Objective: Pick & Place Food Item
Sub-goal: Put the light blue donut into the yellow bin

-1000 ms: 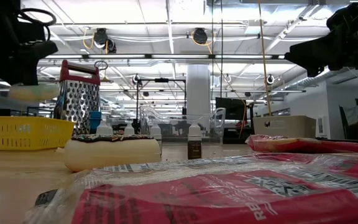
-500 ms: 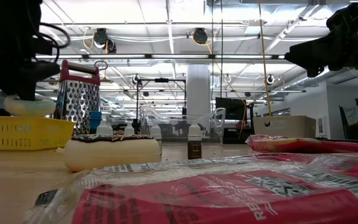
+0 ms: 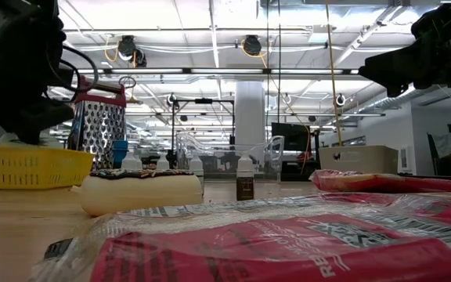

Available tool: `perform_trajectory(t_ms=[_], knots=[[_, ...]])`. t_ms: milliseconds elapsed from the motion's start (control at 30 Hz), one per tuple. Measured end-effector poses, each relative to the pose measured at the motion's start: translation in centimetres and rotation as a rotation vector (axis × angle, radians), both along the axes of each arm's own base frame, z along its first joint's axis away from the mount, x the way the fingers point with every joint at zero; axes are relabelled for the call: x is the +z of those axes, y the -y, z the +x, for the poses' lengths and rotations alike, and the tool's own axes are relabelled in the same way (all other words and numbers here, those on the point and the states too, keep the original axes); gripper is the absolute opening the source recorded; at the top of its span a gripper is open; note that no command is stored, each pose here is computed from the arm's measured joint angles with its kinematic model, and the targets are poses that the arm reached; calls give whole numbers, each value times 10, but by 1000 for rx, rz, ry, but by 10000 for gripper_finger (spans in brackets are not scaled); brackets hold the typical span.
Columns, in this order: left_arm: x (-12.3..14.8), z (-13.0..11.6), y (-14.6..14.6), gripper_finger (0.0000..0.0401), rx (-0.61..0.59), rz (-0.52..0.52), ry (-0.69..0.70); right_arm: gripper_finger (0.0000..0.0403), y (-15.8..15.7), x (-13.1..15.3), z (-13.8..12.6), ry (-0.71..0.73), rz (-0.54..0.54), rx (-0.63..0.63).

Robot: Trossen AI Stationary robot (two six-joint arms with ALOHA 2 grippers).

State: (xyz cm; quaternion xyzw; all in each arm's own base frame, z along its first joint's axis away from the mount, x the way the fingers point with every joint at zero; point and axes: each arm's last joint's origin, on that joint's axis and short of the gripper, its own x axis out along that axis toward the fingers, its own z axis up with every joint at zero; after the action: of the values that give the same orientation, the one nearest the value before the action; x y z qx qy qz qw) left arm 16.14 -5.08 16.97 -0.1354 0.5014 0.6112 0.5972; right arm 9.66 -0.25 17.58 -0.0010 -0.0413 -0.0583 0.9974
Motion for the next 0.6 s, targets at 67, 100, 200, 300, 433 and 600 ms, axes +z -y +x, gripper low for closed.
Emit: perform_trajectory(t_ms=[67, 100, 200, 300, 433, 600], knots=[[-3, 1, 1, 136, -3, 0, -17, 155, 0, 0, 0, 0, 0, 0], [-4, 2, 1, 136, -3, 3, -27, 155, 0, 0, 0, 0, 0, 0], [-8, 3, 1, 136, -3, 12, -48, 155, 0, 0, 0, 0, 0, 0], [-10, 4, 2, 136, -3, 17, -62, 155, 0, 0, 0, 0, 0, 0], [-11, 5, 2, 137, -15, 5, -66, 155, 0, 0, 0, 0, 0, 0], [-13, 7, 4, 164, -38, -28, -62, 155, 0, 0, 0, 0, 0, 0]])
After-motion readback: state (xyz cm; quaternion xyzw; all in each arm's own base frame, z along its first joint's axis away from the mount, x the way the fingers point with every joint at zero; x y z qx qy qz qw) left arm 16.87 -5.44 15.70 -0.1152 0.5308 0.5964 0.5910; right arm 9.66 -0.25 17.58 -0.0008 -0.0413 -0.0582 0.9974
